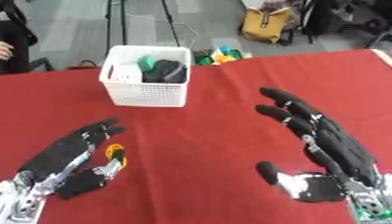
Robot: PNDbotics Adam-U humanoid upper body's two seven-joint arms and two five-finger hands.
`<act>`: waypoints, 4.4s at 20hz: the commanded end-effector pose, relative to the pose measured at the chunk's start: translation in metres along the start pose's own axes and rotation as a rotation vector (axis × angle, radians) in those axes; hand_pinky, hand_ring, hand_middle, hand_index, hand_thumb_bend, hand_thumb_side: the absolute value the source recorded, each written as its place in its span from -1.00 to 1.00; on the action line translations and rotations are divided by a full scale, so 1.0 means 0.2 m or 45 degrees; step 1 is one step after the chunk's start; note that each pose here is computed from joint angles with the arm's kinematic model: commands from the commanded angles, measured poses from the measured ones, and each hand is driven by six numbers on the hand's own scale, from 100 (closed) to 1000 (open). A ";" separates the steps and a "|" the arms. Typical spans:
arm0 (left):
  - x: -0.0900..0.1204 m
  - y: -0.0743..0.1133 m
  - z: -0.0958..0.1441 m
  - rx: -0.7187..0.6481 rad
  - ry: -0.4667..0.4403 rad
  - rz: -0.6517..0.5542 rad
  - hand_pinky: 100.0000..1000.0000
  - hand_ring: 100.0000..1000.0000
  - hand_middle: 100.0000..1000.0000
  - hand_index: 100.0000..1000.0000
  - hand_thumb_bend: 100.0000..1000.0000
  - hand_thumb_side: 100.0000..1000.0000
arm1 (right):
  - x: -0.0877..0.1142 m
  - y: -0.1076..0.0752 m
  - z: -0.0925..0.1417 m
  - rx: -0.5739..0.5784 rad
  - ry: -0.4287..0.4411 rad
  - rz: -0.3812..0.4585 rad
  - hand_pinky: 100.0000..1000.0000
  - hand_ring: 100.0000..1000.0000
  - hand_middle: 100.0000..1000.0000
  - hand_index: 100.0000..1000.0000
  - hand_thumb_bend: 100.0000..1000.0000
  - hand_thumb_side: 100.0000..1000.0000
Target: Pick up objects on the table and place them in the box.
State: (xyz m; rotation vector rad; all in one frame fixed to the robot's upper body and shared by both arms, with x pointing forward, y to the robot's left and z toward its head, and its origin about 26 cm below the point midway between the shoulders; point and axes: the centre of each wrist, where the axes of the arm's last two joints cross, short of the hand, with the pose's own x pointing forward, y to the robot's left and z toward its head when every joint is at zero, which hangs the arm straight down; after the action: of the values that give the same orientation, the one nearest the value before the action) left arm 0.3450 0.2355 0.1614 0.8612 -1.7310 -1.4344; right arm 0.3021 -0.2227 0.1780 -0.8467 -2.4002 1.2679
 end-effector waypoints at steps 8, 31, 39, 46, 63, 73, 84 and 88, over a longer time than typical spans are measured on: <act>-0.03 0.01 -0.02 0.005 0.022 -0.040 1.00 1.00 1.00 1.00 -0.94 1.00 | 0.02 -0.03 -0.01 -0.023 -0.019 0.021 0.65 1.00 1.00 0.87 -0.30 1.00; -0.07 -0.01 -0.04 -0.049 0.098 0.009 1.00 1.00 1.00 1.00 -0.84 1.00 | 0.02 -0.03 -0.02 -0.018 -0.024 0.007 0.60 1.00 1.00 0.82 -0.28 1.00; -0.10 -0.06 -0.05 -0.033 0.105 0.131 1.00 1.00 1.00 1.00 -0.88 1.00 | 0.02 -0.02 -0.02 -0.011 -0.017 -0.002 0.58 1.00 1.00 0.80 -0.27 1.00; -0.11 -0.07 -0.05 -0.112 0.055 0.293 1.00 1.00 1.00 1.00 -0.77 1.00 | 0.02 -0.02 -0.02 -0.011 -0.014 -0.001 0.58 1.00 1.00 0.80 -0.26 1.00; -0.14 -0.07 -0.05 -0.174 0.087 0.373 1.00 1.00 1.00 1.00 -0.72 1.00 | 0.03 -0.02 -0.02 -0.011 -0.016 -0.009 0.57 1.00 1.00 0.78 -0.26 1.00; -0.16 -0.12 -0.05 -0.227 0.155 0.303 1.00 1.00 1.00 1.00 -0.80 1.00 | 0.02 -0.02 -0.02 -0.014 -0.016 -0.024 0.54 1.00 1.00 0.76 -0.25 1.00; -0.18 -0.16 -0.06 -0.269 0.191 0.236 1.00 1.00 1.00 1.00 -0.89 1.00 | 0.02 -0.02 -0.02 -0.011 -0.020 -0.042 0.53 1.00 1.00 0.75 -0.28 1.00; -0.18 -0.18 -0.06 -0.274 0.189 0.233 1.00 1.00 1.00 1.00 -0.92 1.00 | 0.02 -0.02 -0.02 -0.005 -0.022 -0.047 0.52 1.00 1.00 0.75 -0.28 1.00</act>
State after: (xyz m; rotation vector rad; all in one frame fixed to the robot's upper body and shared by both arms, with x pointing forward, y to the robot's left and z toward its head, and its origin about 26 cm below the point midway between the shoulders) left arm 0.3740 0.2456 0.1339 0.6504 -1.5385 -1.3562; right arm 0.3019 -0.2183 0.1765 -0.7811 -2.3922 1.2665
